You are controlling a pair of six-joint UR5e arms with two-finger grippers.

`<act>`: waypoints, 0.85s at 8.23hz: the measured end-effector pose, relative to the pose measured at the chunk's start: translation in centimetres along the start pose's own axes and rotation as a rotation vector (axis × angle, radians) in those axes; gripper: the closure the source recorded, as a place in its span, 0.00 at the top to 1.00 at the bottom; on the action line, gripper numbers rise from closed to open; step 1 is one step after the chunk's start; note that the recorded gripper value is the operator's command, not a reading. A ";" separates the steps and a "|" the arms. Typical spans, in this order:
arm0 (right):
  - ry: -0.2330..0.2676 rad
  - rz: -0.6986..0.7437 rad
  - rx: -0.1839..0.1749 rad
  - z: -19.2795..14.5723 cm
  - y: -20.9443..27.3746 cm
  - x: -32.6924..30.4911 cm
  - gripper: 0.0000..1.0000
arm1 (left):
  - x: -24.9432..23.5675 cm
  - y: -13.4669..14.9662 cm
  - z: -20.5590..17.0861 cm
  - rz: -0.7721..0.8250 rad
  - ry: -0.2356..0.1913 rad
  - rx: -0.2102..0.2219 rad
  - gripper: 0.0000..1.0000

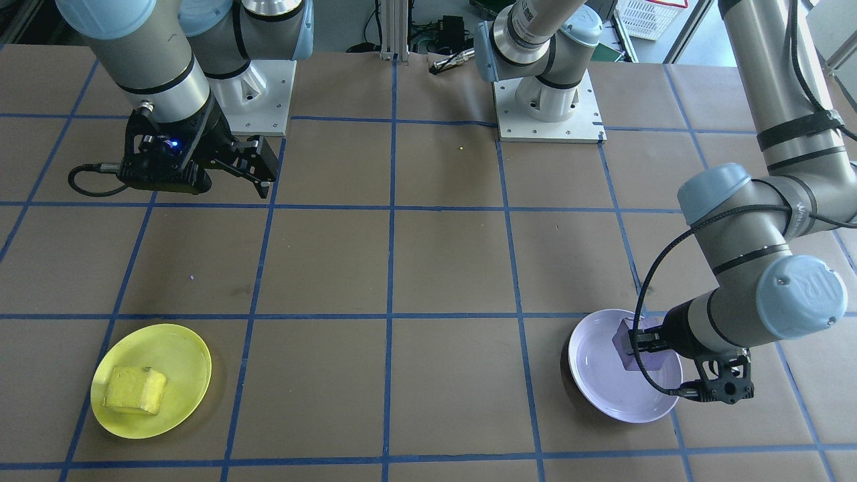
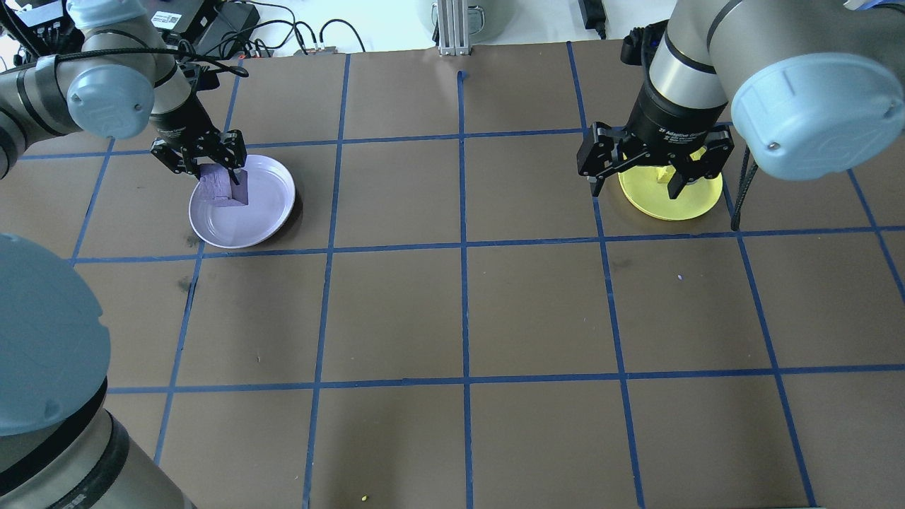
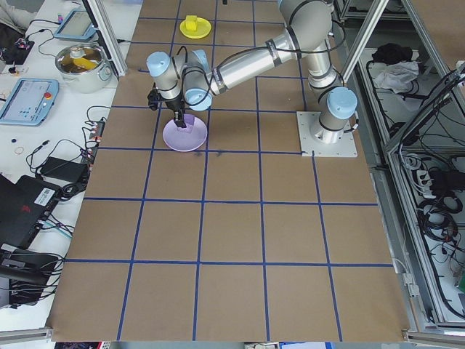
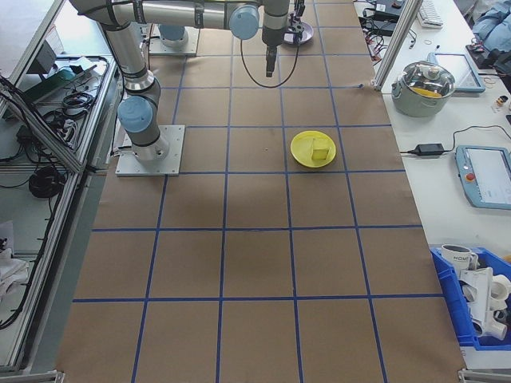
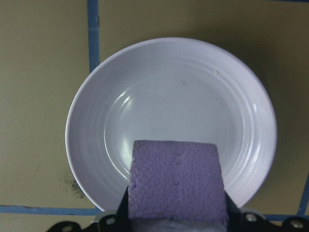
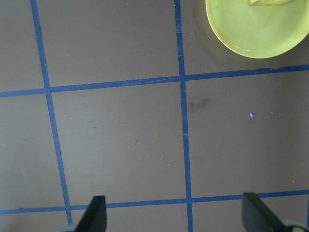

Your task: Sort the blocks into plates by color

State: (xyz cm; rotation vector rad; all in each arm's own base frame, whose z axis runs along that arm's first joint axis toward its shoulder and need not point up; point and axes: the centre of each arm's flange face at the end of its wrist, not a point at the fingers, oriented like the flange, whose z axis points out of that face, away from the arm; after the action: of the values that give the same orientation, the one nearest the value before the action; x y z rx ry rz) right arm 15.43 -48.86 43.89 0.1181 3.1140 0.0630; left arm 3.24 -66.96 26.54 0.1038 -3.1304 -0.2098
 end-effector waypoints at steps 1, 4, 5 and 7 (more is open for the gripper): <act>0.000 0.000 0.000 0.1 0.0 0.0 1.00 | 0.0 0.0 -0.1 -0.004 0.002 0.003 1.00; 0.001 -0.004 0.001 0.1 0.0 0.0 1.00 | 1.1 1.6 -4.2 0.005 -0.005 0.058 1.00; 0.001 -0.008 0.002 0.1 0.0 0.0 1.00 | 1.9 3.0 -7.1 0.008 -0.011 0.093 1.00; 0.001 -0.010 0.002 0.1 0.0 0.0 1.00 | 4.8 7.5 -13.7 -0.004 -0.019 0.159 1.00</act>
State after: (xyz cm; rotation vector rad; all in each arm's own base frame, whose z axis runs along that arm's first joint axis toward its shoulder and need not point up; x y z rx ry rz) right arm 15.42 -48.87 43.80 0.1021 3.1159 0.0591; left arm -1.96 -61.70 41.12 0.1086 -3.1619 0.0391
